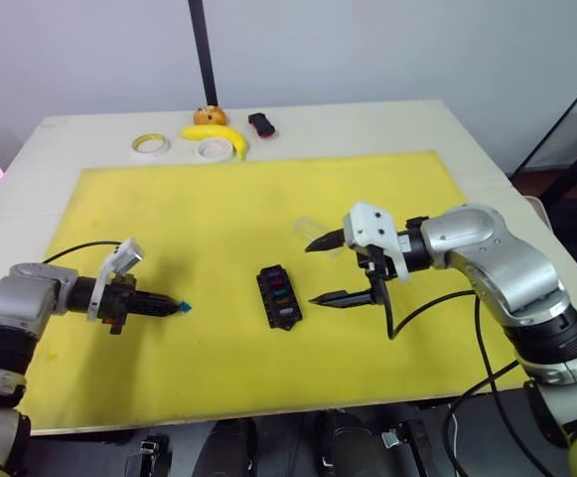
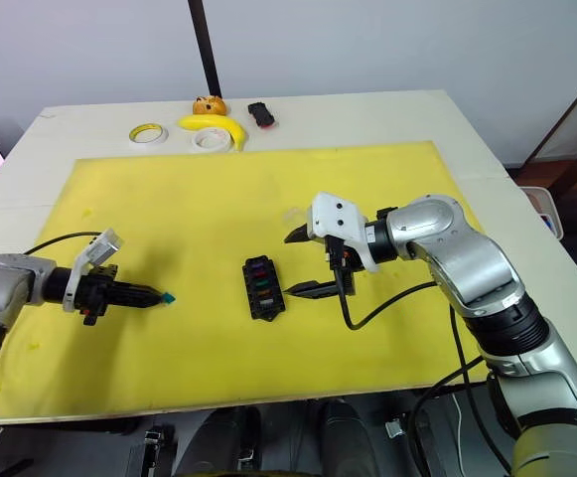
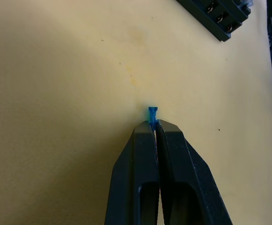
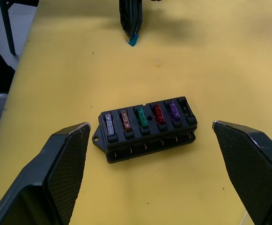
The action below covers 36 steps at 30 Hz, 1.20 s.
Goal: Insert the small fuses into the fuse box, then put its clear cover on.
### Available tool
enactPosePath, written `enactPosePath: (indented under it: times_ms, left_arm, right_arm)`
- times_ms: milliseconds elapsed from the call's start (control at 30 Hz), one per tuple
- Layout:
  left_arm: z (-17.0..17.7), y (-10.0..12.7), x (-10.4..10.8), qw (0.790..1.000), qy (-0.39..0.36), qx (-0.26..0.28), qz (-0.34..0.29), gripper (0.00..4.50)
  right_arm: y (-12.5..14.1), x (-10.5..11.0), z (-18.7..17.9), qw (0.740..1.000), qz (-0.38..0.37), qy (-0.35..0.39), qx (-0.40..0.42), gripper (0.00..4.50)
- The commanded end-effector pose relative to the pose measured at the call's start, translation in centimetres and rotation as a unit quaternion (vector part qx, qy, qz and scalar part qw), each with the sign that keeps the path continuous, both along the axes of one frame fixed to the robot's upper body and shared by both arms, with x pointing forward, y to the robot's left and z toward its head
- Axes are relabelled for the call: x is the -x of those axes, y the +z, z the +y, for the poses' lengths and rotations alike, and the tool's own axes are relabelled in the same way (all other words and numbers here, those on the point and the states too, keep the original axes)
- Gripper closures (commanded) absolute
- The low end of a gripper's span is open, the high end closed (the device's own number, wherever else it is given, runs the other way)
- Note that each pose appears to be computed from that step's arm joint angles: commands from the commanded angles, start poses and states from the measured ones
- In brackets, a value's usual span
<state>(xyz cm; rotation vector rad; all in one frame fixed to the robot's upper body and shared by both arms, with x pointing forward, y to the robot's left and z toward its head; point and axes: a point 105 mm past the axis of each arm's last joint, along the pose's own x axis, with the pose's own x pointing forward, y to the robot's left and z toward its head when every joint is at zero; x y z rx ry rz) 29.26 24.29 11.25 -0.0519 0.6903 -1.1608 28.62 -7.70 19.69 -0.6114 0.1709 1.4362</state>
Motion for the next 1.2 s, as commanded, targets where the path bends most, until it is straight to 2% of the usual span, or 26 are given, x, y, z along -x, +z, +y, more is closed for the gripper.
enactPosePath:
  times_ms: [33,200,300,567,700,1000,1100,1167,1200]
  left_arm:
    - [0.4,3.0,0.1,0.999,0.003,0.014,-0.045,4.46]
    - [-0.6,6.9,0.0,0.993,0.005,0.049,-0.103,4.46]
    - [-2.8,8.8,0.3,0.987,-0.014,0.077,-0.141,4.46]
    - [-8.9,11.5,1.5,0.965,-0.082,0.138,-0.208,4.46]
    - [-10.6,12.0,1.4,0.958,-0.094,0.146,-0.230,4.46]
    - [-11.4,11.7,1.8,0.956,-0.102,0.146,-0.234,4.46]
    - [-11.4,11.8,1.7,0.955,-0.102,0.143,-0.237,4.50]
    - [-11.2,11.7,1.7,0.956,-0.099,0.140,-0.237,4.50]
    - [-11.2,11.7,1.7,0.957,-0.097,0.140,-0.237,4.50]
  right_arm:
    - [0.8,0.4,-0.1,1.000,-0.017,0.009,0.000,0.00]
    - [1.3,0.4,0.2,1.000,-0.005,0.006,-0.016,0.00]
    - [2.6,-0.2,1.1,0.997,0.039,-0.018,-0.062,0.00]
    - [4.7,0.0,3.2,0.982,0.139,-0.011,-0.131,0.00]
    - [4.7,0.0,3.9,0.981,0.149,0.000,-0.123,0.00]
    - [4.8,-0.1,5.2,0.981,0.152,0.017,-0.123,0.00]
    - [4.7,-0.1,5.5,0.981,0.152,0.021,-0.120,0.94]
    - [4.6,-0.2,5.6,0.981,0.152,0.019,-0.122,1.83]
    - [4.6,-0.3,5.7,0.981,0.151,0.019,-0.123,1.83]
